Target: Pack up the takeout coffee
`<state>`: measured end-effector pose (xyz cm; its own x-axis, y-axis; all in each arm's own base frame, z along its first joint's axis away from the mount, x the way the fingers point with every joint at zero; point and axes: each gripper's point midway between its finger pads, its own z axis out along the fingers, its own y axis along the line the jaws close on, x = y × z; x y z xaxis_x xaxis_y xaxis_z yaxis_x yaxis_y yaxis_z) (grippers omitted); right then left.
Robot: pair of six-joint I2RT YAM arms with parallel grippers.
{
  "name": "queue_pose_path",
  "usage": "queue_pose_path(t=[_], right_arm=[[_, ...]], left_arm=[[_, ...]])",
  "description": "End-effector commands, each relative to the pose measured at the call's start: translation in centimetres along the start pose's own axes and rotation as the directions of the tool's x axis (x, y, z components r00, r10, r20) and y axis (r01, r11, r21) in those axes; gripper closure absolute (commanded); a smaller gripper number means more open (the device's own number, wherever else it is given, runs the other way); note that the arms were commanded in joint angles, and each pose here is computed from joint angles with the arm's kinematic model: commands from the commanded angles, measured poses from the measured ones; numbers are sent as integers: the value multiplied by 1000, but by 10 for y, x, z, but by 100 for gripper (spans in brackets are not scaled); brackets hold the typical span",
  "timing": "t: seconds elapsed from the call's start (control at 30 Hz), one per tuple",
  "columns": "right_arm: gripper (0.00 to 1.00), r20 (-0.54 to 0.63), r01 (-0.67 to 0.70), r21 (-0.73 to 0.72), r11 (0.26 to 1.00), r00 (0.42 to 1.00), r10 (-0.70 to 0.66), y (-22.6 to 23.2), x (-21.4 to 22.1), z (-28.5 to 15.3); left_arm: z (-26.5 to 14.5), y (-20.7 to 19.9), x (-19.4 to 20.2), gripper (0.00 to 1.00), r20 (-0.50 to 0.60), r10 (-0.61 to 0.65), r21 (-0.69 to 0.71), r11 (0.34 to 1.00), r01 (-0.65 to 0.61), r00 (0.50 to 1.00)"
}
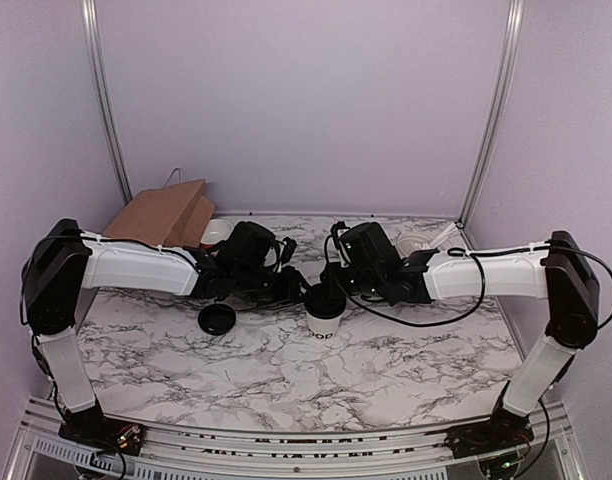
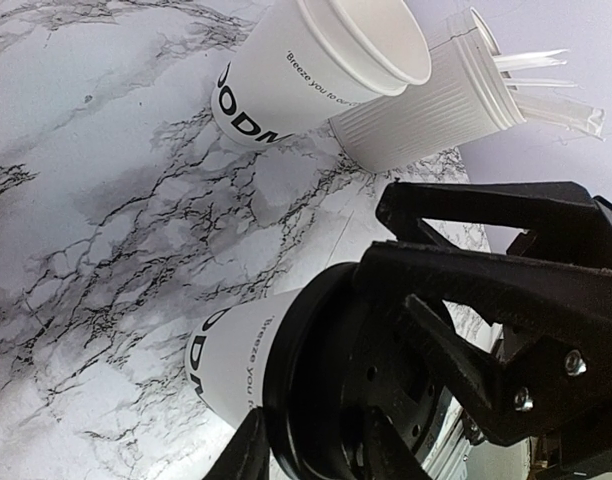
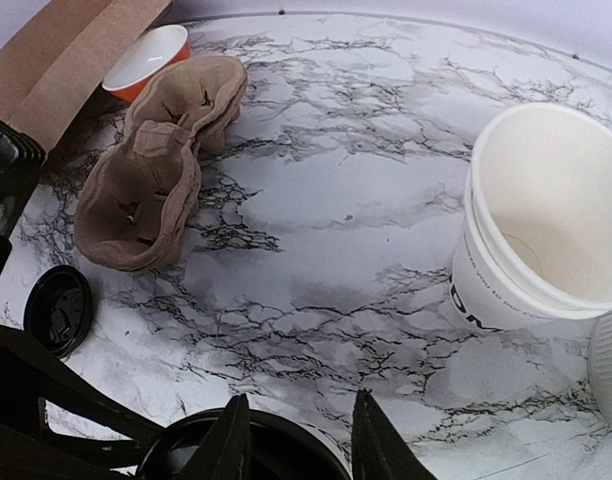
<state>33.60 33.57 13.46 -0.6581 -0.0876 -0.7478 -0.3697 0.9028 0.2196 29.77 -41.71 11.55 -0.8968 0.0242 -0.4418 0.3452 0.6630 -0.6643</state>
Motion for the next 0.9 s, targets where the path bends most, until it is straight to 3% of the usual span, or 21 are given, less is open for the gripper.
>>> queue_pose_path(t=[0.0, 0.4, 0.87], right_arm=[[66, -269, 110, 78, 991, 959, -86, -22, 93, 4], [66, -291, 130, 105, 986, 952, -94, -28, 112, 5], [63, -229, 79, 45, 996, 971, -67, -3, 68, -5]], left_arm=[[12, 85, 64, 69, -176, -99, -272, 961, 48, 979], [9, 82, 60, 65, -174, -78, -277, 960, 27, 982], [3, 72, 50, 61, -172, -9, -270, 962, -38, 985]])
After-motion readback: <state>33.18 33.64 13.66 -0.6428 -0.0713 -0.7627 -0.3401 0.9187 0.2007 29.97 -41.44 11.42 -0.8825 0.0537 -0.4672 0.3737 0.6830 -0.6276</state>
